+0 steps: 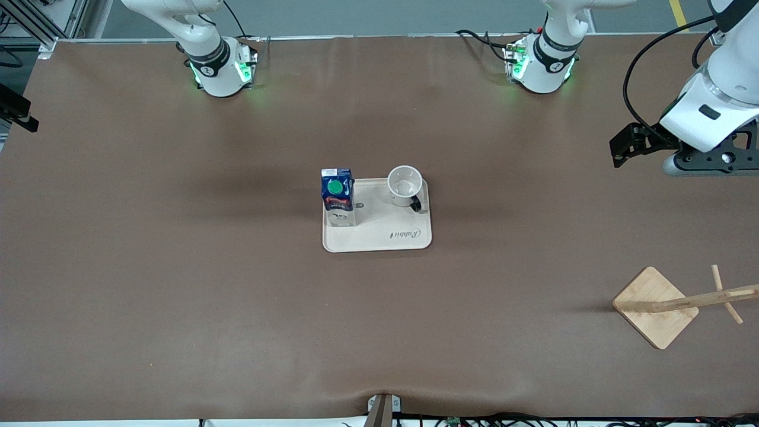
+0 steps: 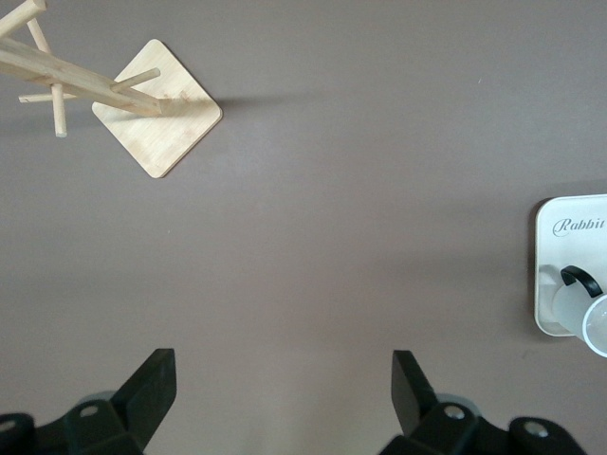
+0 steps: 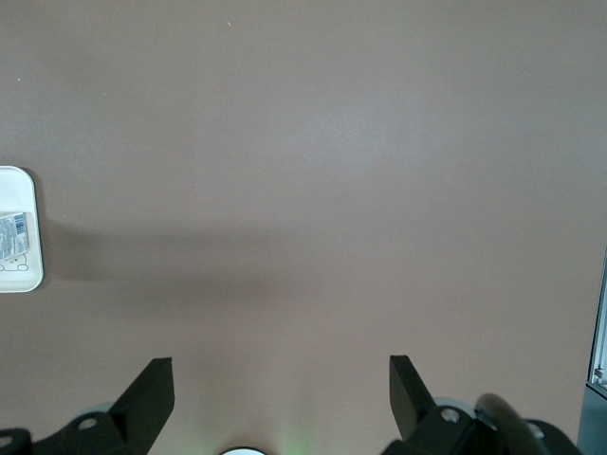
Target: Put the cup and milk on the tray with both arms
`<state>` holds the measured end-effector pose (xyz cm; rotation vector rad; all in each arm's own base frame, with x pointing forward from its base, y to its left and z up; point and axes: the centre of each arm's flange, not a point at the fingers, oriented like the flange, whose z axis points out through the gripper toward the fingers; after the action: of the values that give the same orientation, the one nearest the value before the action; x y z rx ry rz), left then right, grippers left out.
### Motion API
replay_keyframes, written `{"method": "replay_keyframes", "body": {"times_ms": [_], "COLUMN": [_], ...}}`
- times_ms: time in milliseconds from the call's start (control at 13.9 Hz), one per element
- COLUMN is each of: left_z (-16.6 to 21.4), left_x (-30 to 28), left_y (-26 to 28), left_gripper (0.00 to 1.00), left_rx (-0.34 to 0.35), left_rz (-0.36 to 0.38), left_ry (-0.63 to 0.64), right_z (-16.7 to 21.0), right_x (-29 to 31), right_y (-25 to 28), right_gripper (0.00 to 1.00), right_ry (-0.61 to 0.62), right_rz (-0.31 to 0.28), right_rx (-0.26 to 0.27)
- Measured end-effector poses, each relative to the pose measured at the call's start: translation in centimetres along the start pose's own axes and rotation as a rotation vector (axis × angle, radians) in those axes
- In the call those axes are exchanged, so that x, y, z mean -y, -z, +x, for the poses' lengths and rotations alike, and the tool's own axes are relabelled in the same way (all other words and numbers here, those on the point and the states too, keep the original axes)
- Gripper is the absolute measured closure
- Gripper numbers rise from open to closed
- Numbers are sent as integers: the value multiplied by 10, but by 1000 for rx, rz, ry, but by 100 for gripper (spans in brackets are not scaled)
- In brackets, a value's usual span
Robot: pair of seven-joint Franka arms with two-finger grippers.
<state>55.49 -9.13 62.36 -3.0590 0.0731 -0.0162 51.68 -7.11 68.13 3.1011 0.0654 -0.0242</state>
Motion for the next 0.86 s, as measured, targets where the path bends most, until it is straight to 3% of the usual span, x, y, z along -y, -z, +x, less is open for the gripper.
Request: {"method": "replay_keyframes", "body": {"times_ms": [865], "left_z": [0], "left_x": [0], "left_y": [0], "left_gripper": [0], "left_rx": [0], "left_rz": [0], "left_ry": [0], "right_z": [5], "right_x": [2], "right_y": [-18], "right_gripper": [0], "right_ry": [7], "right_rz": [0], "right_rx": [1]}}
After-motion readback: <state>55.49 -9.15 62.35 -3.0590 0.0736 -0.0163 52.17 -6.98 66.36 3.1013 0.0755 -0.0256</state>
